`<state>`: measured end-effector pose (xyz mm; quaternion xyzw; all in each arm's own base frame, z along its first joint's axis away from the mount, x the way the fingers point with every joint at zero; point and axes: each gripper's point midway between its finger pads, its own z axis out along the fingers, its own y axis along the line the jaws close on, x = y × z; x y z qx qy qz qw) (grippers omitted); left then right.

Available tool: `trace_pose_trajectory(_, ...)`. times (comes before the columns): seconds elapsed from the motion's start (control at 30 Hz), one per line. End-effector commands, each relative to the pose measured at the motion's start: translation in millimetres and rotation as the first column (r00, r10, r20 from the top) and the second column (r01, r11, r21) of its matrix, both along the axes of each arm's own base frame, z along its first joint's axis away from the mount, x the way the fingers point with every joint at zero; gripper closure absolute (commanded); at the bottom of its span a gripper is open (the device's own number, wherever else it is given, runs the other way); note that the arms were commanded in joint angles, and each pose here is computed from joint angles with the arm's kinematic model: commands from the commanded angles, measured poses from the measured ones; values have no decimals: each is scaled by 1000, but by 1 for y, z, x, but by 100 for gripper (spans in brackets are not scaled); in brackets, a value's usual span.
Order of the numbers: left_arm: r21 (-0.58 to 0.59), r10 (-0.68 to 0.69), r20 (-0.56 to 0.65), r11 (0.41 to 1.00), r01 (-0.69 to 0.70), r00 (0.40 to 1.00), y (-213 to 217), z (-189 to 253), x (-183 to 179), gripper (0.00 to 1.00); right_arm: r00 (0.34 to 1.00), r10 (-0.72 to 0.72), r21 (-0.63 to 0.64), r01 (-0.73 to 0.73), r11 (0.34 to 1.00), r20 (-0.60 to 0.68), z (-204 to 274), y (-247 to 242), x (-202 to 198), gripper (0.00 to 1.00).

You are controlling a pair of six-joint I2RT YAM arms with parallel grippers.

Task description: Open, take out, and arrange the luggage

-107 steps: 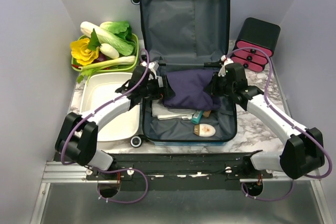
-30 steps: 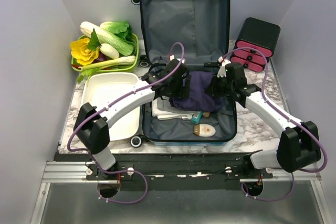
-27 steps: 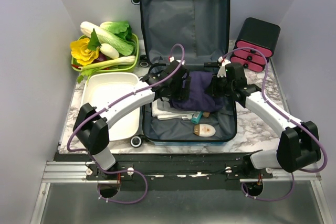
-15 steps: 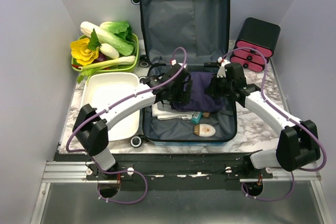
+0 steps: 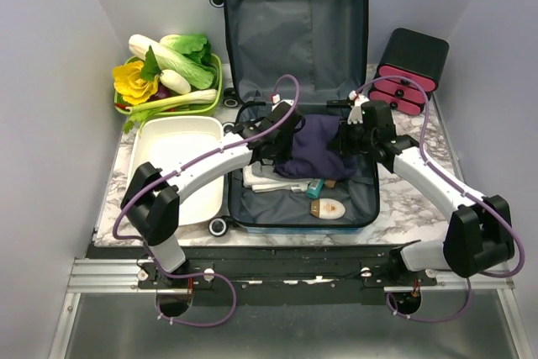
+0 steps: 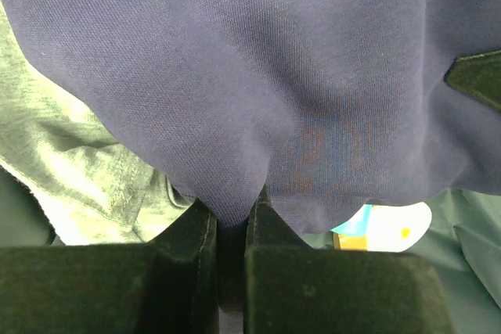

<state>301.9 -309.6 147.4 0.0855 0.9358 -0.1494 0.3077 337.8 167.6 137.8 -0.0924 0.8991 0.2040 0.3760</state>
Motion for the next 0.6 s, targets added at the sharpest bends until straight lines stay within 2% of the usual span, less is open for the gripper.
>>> trace_pose_trajectory(0.0, -72, -6, 116, 997, 14, 993, -7, 34, 11, 100, 989, 85, 90, -96, 991, 124, 43, 19, -1, 99)
trace_pose_trajectory(0.3, -100, 32, 308, 995, -1, 951, 26, 110, 12, 100, 948, 179, 206, -237, 950, 263, 112, 54, -22, 99)
trace_pose_trajectory(0.43, -93, 92, 338, 994, -64, 937, 53, 123, 12, 100, 925, 240, 243, -315, 917, 295, 138, 91, -34, 99)
trace_pose_trajectory(0.53, -63, 169, 343, 986, -157, 924, 89, 121, 11, 100, 918, 290, 262, -360, 896, 269, 139, 127, -43, 99)
trace_pose_trajectory(0.57, -56, 203, 336, 979, -195, 920, 104, 119, 14, 100, 909, 296, 271, -376, 886, 292, 152, 138, -44, 99)
